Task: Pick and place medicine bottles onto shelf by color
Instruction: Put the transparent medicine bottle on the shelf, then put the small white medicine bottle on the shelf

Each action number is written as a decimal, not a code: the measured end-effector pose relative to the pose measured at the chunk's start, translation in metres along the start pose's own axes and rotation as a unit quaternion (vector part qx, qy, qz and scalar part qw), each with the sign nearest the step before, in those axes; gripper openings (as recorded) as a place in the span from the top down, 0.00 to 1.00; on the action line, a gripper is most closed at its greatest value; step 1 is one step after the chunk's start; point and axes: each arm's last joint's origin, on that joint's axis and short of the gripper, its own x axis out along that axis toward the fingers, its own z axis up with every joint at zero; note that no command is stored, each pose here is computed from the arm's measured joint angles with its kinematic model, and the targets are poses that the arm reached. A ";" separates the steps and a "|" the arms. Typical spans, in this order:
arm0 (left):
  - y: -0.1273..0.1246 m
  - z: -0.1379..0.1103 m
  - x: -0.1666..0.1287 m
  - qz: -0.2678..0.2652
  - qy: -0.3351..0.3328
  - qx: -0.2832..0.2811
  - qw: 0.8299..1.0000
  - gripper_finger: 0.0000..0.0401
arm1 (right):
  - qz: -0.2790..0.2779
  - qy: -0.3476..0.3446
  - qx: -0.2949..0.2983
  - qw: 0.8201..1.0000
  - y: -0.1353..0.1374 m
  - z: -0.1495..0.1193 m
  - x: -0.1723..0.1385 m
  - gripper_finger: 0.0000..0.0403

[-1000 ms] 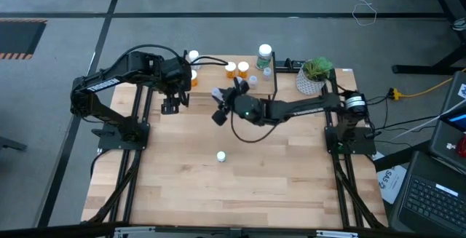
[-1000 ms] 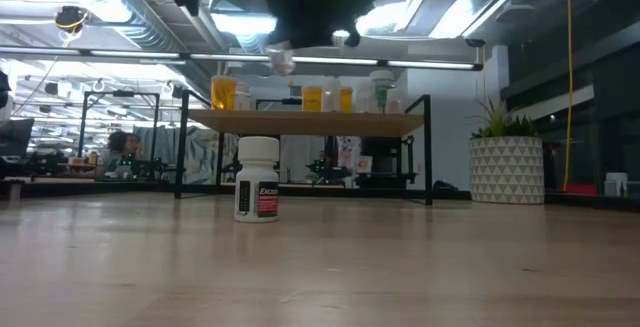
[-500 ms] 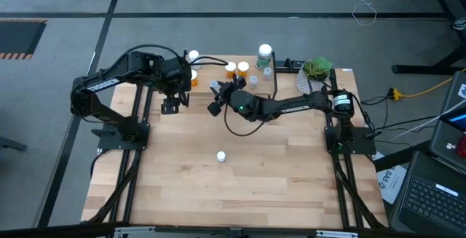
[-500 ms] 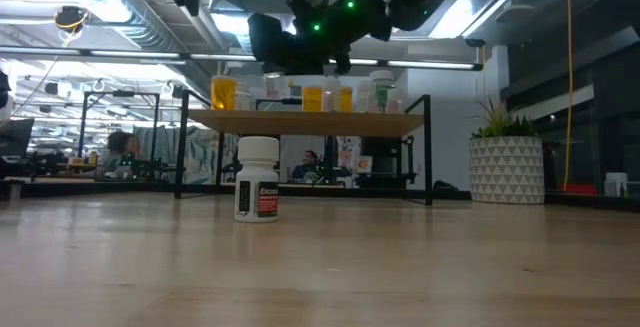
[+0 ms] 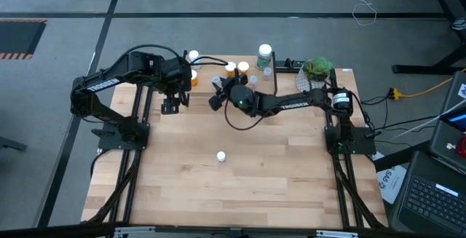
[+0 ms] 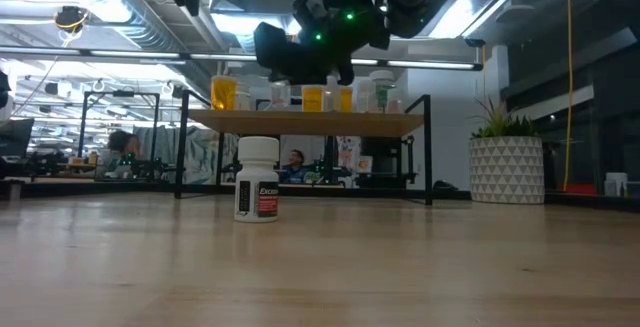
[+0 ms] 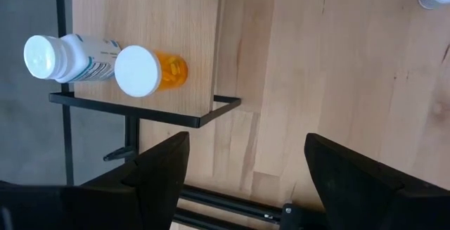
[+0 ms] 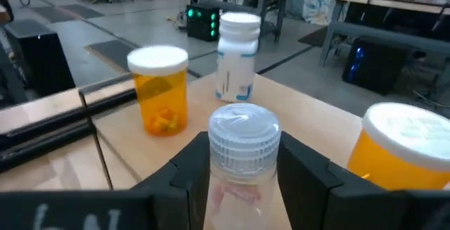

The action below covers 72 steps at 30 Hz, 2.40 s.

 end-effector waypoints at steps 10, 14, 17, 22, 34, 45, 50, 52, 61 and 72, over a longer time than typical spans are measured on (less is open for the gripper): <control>0.000 0.000 0.000 0.000 0.000 0.000 1.000 0.31 | -0.008 0.025 -0.006 1.000 -0.002 -0.005 0.001 0.66; 0.000 0.000 0.000 0.000 0.000 0.000 1.000 0.31 | -0.008 0.025 -0.006 1.000 -0.002 -0.005 0.001 0.65; 0.000 0.000 0.000 0.000 0.000 0.000 1.000 0.31 | -0.008 0.025 -0.006 1.000 -0.002 -0.005 0.001 0.57; 0.000 0.000 0.000 0.000 0.000 0.000 1.000 0.31 | -0.013 0.023 -0.001 1.000 -0.006 -0.004 0.003 0.42; 0.000 0.000 0.000 0.000 0.000 0.000 1.000 0.31 | -0.011 -0.003 0.028 1.000 -0.006 0.002 0.004 0.37; 0.000 0.000 0.000 0.000 0.000 -0.001 1.000 0.31 | 0.016 -0.058 0.001 0.998 0.009 0.020 -0.013 0.36; 0.000 0.000 0.000 -0.001 0.000 -0.008 1.000 0.31 | 0.043 -0.078 -0.033 0.995 0.027 0.039 -0.044 0.36; 0.000 -0.001 0.000 -0.003 0.003 -0.012 1.000 0.31 | 0.063 -0.077 -0.049 0.994 0.038 0.043 -0.062 0.36; -0.001 -0.002 0.000 -0.008 0.012 -0.036 0.999 0.31 | 0.115 0.046 -0.139 0.983 0.067 0.036 -0.154 0.36; -0.001 -0.003 0.000 -0.008 0.016 -0.058 0.998 0.31 | 0.184 0.273 -0.082 0.941 0.036 0.034 -0.252 0.43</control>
